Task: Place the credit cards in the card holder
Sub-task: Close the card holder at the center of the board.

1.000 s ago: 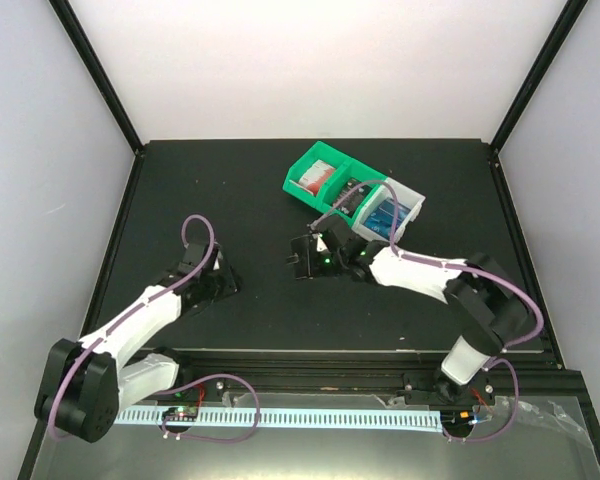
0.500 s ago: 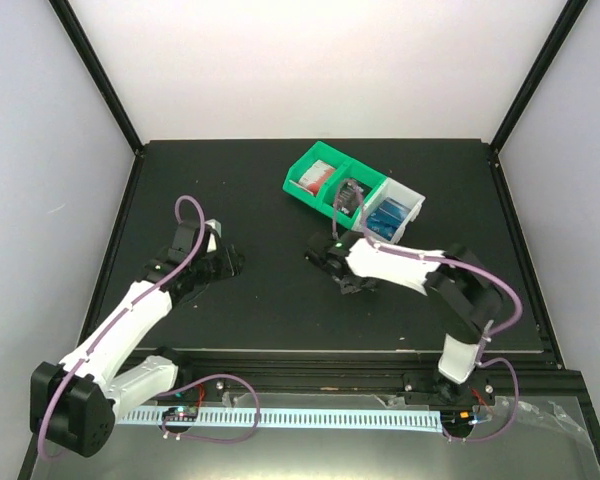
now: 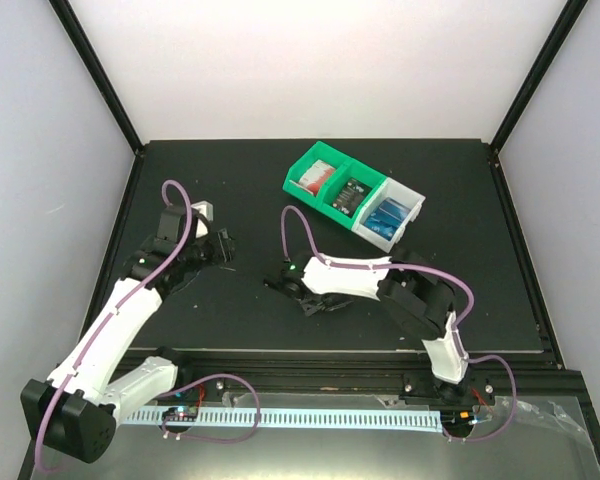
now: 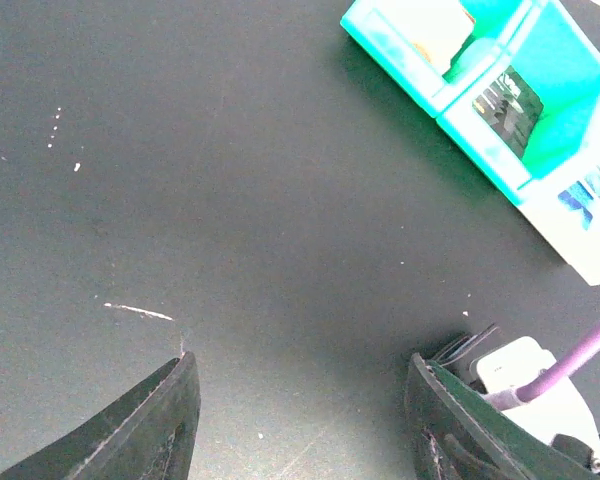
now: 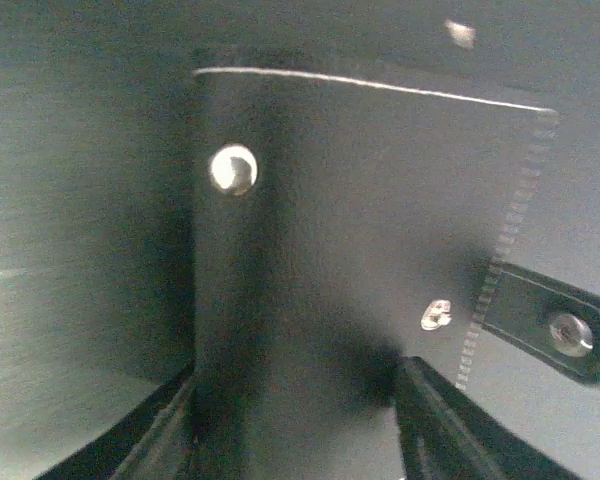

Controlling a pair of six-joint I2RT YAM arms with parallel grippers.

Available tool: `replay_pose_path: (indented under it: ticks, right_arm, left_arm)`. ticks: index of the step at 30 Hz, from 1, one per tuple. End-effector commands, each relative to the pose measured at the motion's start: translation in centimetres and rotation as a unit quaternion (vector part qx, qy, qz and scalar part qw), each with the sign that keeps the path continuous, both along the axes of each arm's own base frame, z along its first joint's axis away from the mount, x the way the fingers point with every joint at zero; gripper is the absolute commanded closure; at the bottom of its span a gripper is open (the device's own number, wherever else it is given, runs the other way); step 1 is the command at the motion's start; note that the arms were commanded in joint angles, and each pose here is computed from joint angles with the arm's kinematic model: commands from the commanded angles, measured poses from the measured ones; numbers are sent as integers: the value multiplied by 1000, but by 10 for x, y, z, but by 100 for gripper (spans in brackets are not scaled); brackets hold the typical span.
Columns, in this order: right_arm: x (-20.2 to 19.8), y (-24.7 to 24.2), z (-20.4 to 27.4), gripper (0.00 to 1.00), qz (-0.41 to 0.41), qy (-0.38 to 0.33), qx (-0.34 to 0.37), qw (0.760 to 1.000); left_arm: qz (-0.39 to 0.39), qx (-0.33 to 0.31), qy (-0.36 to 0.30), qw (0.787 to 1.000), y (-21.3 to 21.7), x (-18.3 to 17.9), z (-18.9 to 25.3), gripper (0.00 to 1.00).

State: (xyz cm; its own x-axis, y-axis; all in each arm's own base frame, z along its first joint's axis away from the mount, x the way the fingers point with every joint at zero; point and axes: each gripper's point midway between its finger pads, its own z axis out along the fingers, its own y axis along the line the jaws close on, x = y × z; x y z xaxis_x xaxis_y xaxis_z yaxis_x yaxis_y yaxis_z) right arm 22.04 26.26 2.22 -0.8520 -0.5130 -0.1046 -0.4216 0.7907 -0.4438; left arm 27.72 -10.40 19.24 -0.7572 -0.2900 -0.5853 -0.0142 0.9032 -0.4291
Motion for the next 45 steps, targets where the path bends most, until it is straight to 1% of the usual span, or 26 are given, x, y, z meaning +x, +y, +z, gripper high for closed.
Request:
replay_pose_path:
  ticks: [1, 2, 3, 5, 8, 10, 12, 15, 18, 20, 23, 26, 28, 34, 37, 40, 42, 45]
  right_arm:
    - [-9, 58, 13, 45, 28, 44, 165, 985]
    - [-6, 65, 23, 43, 31, 38, 189, 981]
    - [-3, 71, 37, 41, 36, 32, 219, 974]
    - [3, 80, 60, 39, 40, 28, 278, 959]
    - [11, 82, 88, 37, 38, 18, 352, 935]
    - [17, 72, 95, 37, 33, 7, 375, 927]
    - [25, 54, 96, 37, 19, -9, 371, 928]
    - [32, 19, 84, 37, -1, -23, 325, 946]
    - [33, -8, 68, 38, -15, -25, 282, 959]
    - [31, -15, 58, 39, -17, -14, 277, 961]
    - [33, -17, 50, 45, -21, -8, 274, 961]
    - [36, -11, 48, 60, -20, -4, 283, 959]
    - [36, -7, 48, 66, -19, -1, 291, 956]
    - [36, -10, 37, 71, -25, 6, 272, 962]
    - [36, -14, 35, 84, -30, 6, 264, 964]
    - [37, -14, 37, 94, -35, 3, 264, 964]
    - [36, -13, 38, 99, -36, 4, 268, 963]
    - [35, -8, 41, 99, -29, 8, 286, 958]
  left_arm:
    - [-9, 6, -9, 1000, 2, 1, 15, 41]
    - [-12, 2, -5, 1000, 0, 0, 13, 39]
    - [-19, -3, -2, 1000, -3, -1, 12, 35]
    - [-40, -19, 3, 999, -11, -4, 10, 30]
    - [-62, -39, 4, 997, -21, -6, 5, 25]
    - [-80, -59, 12, 995, -30, -9, -2, 24]
    - [-96, -87, 30, 991, -40, -14, -14, 24]
    - [-118, -141, 62, 981, -59, -24, -34, 24]
    - [-135, -191, 89, 968, -78, -37, -56, 23]
    - [-141, -209, 98, 963, -90, -40, -64, 23]
    - [-148, -215, 122, 958, -104, -47, -81, 23]
    - [-156, -214, 140, 954, -114, -50, -97, 24]
    - [-159, -208, 150, 953, -117, -52, -105, 25]
    - [-157, -195, 156, 956, -115, -52, -115, 26]
    - [-156, -191, 157, 956, -115, -52, -117, 28]
    - [-156, -190, 159, 956, -115, -52, -119, 29]
    - [-157, -190, 161, 956, -116, -52, -120, 29]
    - [-158, -189, 163, 955, -117, -53, -123, 29]
